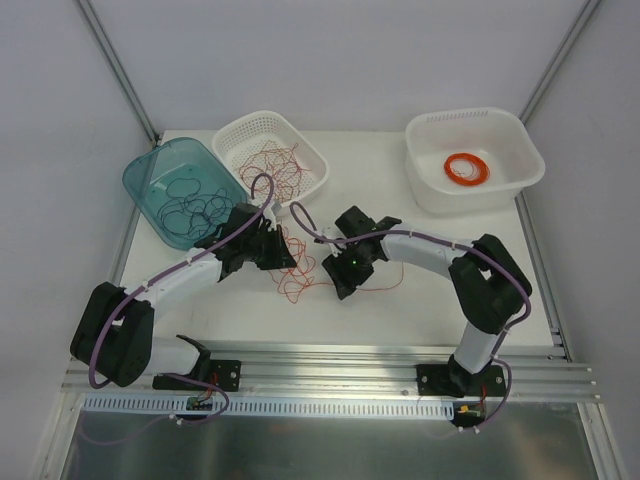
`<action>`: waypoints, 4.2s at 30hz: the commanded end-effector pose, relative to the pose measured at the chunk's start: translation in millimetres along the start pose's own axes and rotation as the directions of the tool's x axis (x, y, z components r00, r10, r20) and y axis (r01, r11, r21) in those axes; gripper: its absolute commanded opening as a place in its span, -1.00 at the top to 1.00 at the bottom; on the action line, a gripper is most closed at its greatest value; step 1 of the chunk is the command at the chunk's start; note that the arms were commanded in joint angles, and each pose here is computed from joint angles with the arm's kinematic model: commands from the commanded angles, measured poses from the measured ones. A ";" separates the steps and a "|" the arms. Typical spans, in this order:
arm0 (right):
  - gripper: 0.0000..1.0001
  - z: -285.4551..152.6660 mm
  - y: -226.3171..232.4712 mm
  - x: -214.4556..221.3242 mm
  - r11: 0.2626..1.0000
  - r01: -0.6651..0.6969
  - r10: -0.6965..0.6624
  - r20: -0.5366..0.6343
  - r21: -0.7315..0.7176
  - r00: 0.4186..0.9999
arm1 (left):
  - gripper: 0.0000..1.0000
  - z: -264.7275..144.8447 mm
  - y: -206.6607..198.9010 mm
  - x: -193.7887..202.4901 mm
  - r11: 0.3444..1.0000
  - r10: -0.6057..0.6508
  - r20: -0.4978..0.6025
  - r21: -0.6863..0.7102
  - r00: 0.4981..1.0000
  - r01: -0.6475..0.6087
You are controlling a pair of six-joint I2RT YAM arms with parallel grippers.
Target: Untangle the cables
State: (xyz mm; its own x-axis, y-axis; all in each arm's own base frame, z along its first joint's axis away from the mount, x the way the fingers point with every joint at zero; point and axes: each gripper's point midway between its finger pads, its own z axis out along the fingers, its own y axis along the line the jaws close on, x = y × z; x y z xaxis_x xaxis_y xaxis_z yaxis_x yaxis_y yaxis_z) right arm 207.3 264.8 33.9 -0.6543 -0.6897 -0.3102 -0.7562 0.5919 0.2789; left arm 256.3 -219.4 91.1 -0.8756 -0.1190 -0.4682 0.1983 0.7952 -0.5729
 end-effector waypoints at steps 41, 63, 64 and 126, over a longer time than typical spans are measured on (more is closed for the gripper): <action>0.99 -164.3 33.5 -64.3 0.995 0.009 -0.047 0.391 0.098 0.919 | -0.03 22.3 -58.9 -12.0 0.963 0.252 0.080 0.071 0.964 -0.258; 0.99 -251.1 -44.2 -11.1 0.893 -0.254 0.043 0.493 0.371 0.869 | 1.00 -7.0 11.3 -53.2 0.975 0.164 0.174 -0.180 0.971 -0.132; 0.99 -260.4 -57.2 -5.1 0.868 -0.320 0.086 0.520 0.380 0.850 | 1.00 -13.1 22.7 -57.7 0.974 0.143 0.192 -0.201 0.971 -0.104; 0.02 -191.2 -179.6 49.7 0.485 -0.850 0.621 0.604 0.204 0.499 | -0.03 -68.4 67.1 -22.5 0.973 0.018 0.125 -0.229 0.992 0.011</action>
State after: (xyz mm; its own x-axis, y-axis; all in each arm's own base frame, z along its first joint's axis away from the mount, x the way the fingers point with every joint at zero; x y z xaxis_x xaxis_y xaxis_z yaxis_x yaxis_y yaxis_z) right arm 302.3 31.2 151.8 -0.7882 0.2612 -0.5573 0.2076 0.9652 0.1588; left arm 257.6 -106.9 101.7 -0.8151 -0.1863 -0.5486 0.0170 0.9388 -0.3441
